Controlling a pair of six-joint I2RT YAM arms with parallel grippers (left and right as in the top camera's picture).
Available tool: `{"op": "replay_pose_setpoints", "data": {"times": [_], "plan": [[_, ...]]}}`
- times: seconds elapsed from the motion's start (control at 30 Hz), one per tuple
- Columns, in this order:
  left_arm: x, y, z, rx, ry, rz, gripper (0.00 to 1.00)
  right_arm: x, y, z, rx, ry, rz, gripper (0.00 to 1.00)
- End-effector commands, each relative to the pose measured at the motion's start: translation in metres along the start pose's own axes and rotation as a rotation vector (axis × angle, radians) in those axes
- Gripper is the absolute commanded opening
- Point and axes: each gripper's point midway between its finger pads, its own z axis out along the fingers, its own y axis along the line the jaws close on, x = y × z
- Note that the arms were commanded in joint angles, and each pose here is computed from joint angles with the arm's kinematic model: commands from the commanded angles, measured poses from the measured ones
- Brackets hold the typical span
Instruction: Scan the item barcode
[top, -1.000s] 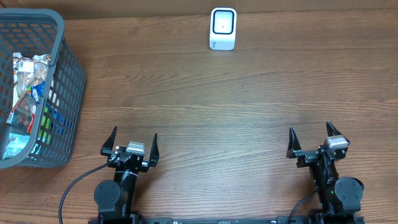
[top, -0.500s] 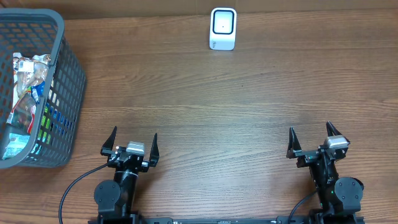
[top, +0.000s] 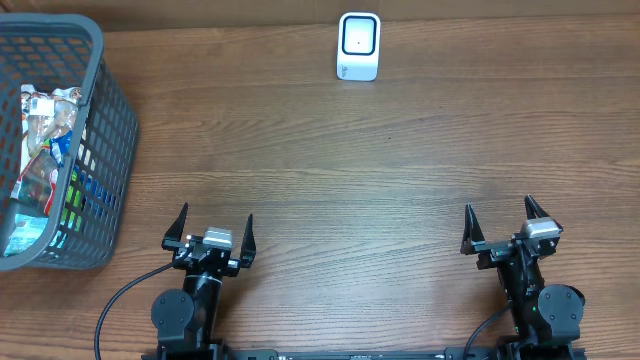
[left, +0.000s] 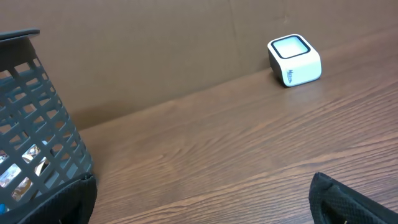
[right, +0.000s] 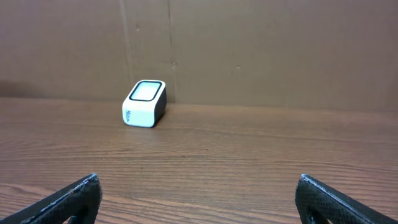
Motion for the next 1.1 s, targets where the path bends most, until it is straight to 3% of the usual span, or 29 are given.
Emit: {"op": "replay_pose_setpoints", "data": {"times": [0.0,0.57,1.07], "plan": [[0.002,0.0,0.0,-0.007,-0.004,0.017,1.0,0.001,0.002,0.0,-0.01,-0.007,-0.001,1.0],[-0.021,-0.014,-0.002,0.087,-0.097,0.003,1.0,-0.007,0.014,-0.001,-0.078,-0.031,-0.005,1.0],[-0.06,-0.011,-0.014,0.112,-0.165,-0.007,1.0,-0.074,0.025,-0.017,-0.129,-0.169,-0.03,1.0]]}}
